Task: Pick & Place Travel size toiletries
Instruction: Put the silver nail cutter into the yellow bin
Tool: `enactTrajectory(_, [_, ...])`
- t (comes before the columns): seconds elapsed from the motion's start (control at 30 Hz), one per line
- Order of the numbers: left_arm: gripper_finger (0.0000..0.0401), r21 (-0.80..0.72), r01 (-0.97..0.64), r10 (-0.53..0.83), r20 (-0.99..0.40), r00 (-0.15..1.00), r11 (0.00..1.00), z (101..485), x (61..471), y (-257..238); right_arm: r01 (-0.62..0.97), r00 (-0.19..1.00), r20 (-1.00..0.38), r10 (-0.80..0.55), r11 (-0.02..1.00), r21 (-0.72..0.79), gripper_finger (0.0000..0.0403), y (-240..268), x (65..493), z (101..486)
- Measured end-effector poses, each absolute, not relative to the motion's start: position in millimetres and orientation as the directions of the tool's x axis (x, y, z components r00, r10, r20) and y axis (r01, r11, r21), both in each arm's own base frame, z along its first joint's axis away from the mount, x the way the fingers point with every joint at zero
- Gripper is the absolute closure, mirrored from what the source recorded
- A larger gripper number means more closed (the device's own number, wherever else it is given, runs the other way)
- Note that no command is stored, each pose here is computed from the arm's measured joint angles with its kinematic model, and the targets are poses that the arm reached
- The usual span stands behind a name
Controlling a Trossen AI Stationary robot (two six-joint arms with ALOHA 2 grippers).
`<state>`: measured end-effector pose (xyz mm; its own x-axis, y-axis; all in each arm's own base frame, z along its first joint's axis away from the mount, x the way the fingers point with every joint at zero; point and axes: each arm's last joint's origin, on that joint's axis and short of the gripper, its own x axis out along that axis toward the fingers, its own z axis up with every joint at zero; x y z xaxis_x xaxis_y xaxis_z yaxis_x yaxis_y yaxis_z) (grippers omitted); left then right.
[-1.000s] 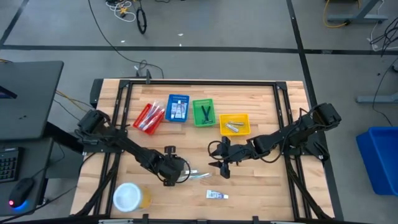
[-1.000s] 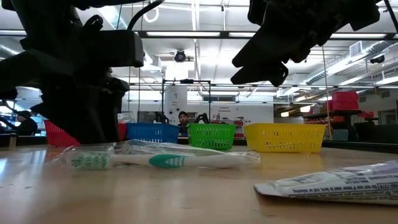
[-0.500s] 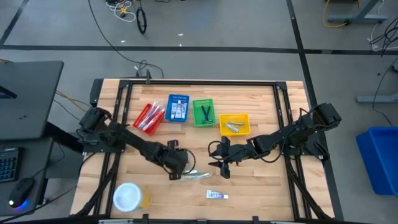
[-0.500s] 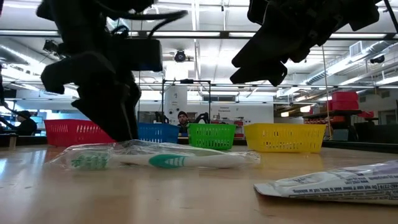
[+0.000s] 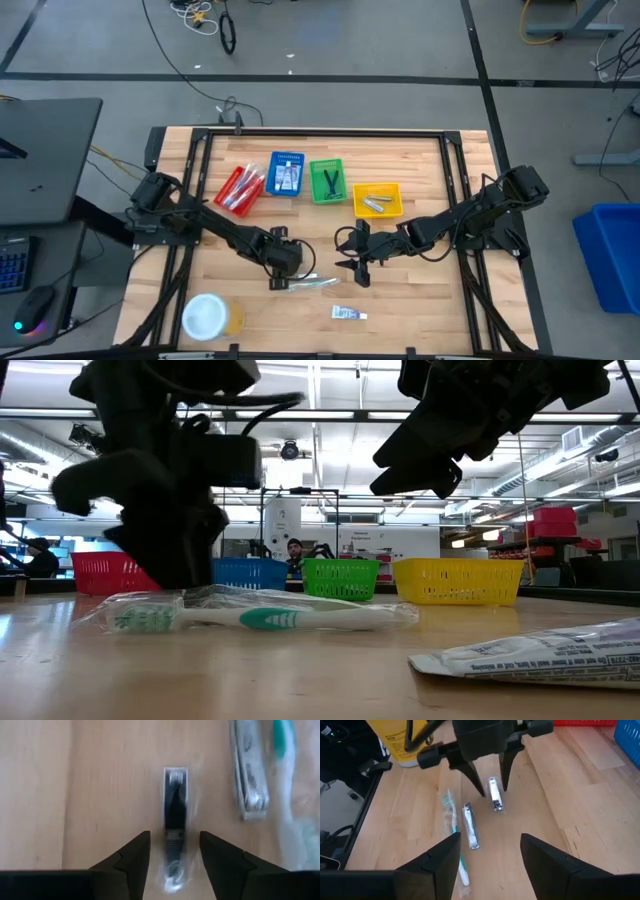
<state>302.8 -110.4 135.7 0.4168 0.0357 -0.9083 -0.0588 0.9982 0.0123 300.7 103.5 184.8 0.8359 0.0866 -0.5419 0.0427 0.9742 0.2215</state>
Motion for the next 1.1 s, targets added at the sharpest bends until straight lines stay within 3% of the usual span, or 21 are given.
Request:
enactTrajectory(0.23, [0.0255,0.004,-0.06,0.029,-0.91,0.414,0.998,124.3,309.0,-111.6,-0.008,0.848,-0.526,0.069,0.993,0.117,0.0188,103.1,303.4,183.4])
enactTrajectory(0.53, [0.0341,0.004,-0.082,0.043,-0.877,0.478,0.997,133.5,318.1,-111.5,-0.069,0.871,-0.486,0.067,0.998,0.013,0.015,106.2,320.3,159.2])
enactTrajectory(0.8, [0.032,0.004,-0.04,0.03,-0.748,0.663,0.999,152.8,340.1,-117.1,-0.03,0.842,-0.538,0.028,1.0,0.005,0.0142,95.3,329.7,130.8])
enactTrajectory(1.1, [0.0337,-0.023,-0.03,0.004,-0.714,0.7,0.999,156.9,346.3,-112.9,-0.082,0.85,-0.514,0.115,0.993,0.085,0.0167,92.8,333.8,131.4])
